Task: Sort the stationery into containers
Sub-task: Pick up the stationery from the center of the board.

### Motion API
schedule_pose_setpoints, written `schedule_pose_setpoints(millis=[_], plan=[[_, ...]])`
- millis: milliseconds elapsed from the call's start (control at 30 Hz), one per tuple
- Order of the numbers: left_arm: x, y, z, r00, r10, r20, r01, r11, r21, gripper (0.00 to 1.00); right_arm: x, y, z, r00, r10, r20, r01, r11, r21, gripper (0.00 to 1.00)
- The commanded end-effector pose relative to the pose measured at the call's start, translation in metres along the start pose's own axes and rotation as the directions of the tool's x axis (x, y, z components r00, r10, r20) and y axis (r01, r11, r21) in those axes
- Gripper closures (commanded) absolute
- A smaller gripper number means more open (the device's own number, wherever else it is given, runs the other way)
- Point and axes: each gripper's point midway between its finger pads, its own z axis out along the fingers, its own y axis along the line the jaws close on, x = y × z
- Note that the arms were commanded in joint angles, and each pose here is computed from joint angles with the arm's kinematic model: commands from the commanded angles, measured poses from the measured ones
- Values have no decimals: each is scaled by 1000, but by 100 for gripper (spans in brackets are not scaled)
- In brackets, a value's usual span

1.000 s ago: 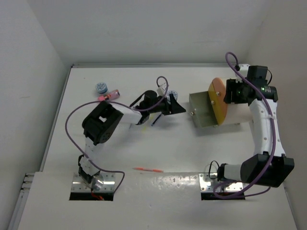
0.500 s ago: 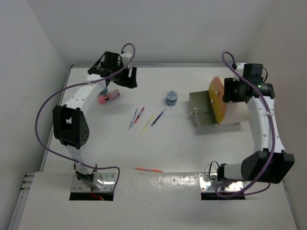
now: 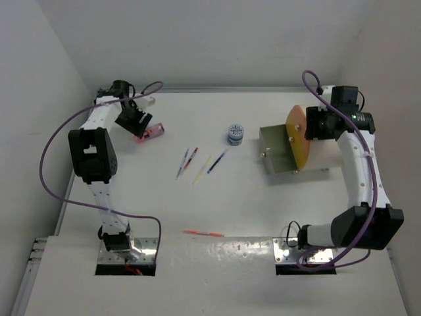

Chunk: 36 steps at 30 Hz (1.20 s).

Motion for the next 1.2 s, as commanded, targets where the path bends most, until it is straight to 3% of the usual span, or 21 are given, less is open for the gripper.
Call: schedule_pose_setpoints(millis=[0, 833, 900, 1167], plan=[[-11, 11, -6, 993, 115, 32, -114, 993, -10, 26, 62, 10, 18, 962, -14, -272, 7, 1000, -27, 42], [-60, -12, 65, 984, 124, 130, -134, 988, 73, 31, 59, 7, 23, 955, -45, -293, 38, 999, -30, 42], [-65, -28, 70, 981, 147, 127, -159, 983, 90, 32, 57, 6, 24, 955, -47, -293, 40, 999, -30, 42], [-40, -41, 85, 991, 120, 65, -127, 984, 121, 56, 57, 8, 26, 955, -50, -292, 41, 999, -35, 42]])
